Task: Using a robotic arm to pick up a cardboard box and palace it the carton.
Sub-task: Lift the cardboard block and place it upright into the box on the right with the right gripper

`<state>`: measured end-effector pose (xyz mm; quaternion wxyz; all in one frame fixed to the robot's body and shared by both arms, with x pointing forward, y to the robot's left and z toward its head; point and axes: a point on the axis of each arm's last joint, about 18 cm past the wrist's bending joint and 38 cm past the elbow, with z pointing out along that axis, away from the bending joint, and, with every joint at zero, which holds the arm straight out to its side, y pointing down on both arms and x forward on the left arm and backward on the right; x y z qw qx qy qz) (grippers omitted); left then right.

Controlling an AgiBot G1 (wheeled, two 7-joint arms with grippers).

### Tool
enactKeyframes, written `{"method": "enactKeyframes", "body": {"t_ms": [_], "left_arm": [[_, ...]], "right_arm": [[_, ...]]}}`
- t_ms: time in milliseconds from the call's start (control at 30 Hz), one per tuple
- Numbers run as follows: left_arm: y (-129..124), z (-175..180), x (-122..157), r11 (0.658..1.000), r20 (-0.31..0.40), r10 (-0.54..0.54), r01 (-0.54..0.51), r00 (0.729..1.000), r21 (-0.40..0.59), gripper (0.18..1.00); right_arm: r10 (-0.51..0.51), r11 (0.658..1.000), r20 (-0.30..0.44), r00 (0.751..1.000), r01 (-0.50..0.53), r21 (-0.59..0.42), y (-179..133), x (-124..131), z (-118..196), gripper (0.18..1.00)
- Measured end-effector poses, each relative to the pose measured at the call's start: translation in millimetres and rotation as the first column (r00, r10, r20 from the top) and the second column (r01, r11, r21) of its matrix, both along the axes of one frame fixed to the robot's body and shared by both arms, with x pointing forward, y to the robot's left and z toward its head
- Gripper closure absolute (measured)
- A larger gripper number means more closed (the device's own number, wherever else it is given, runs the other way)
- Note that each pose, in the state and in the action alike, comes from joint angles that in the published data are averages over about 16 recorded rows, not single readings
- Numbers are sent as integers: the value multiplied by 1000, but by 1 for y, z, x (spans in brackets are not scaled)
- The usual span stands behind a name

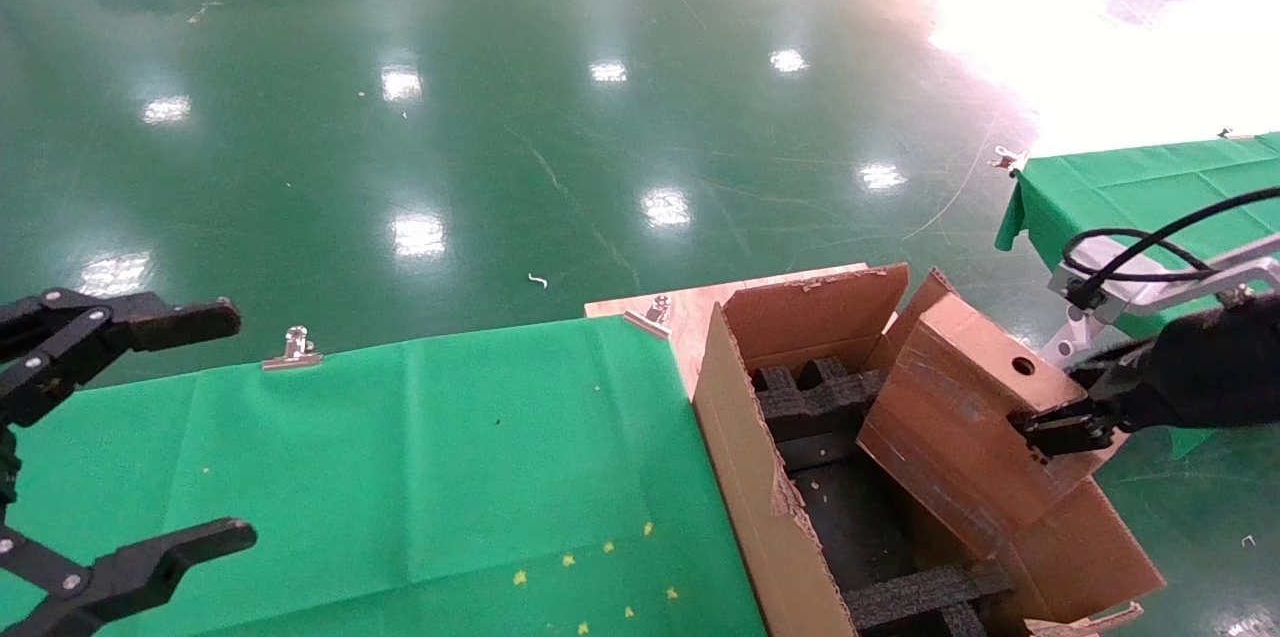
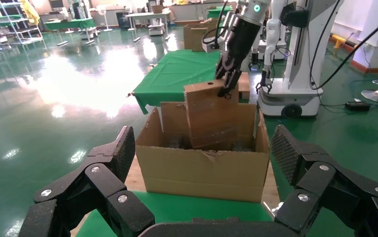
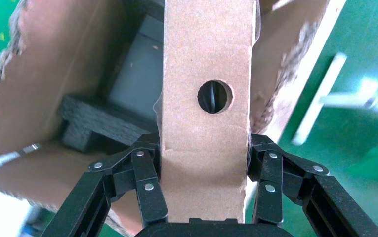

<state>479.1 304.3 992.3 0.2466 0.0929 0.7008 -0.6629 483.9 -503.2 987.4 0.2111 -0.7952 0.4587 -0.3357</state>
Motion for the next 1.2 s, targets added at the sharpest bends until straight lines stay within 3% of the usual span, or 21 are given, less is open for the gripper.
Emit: {"method": "enactKeyframes", "body": {"t_ms": [533,1200], "left_arm": [[0,0,0,1000,0,0,0,1000,0,184],[0,0,0,1000,0,0,0,1000,0,184]], "right_arm": [[-117,990,15,993,116,78,-7,9,-10,787],[-334,938,18,942,331,105,-9,41,-30,789]]}}
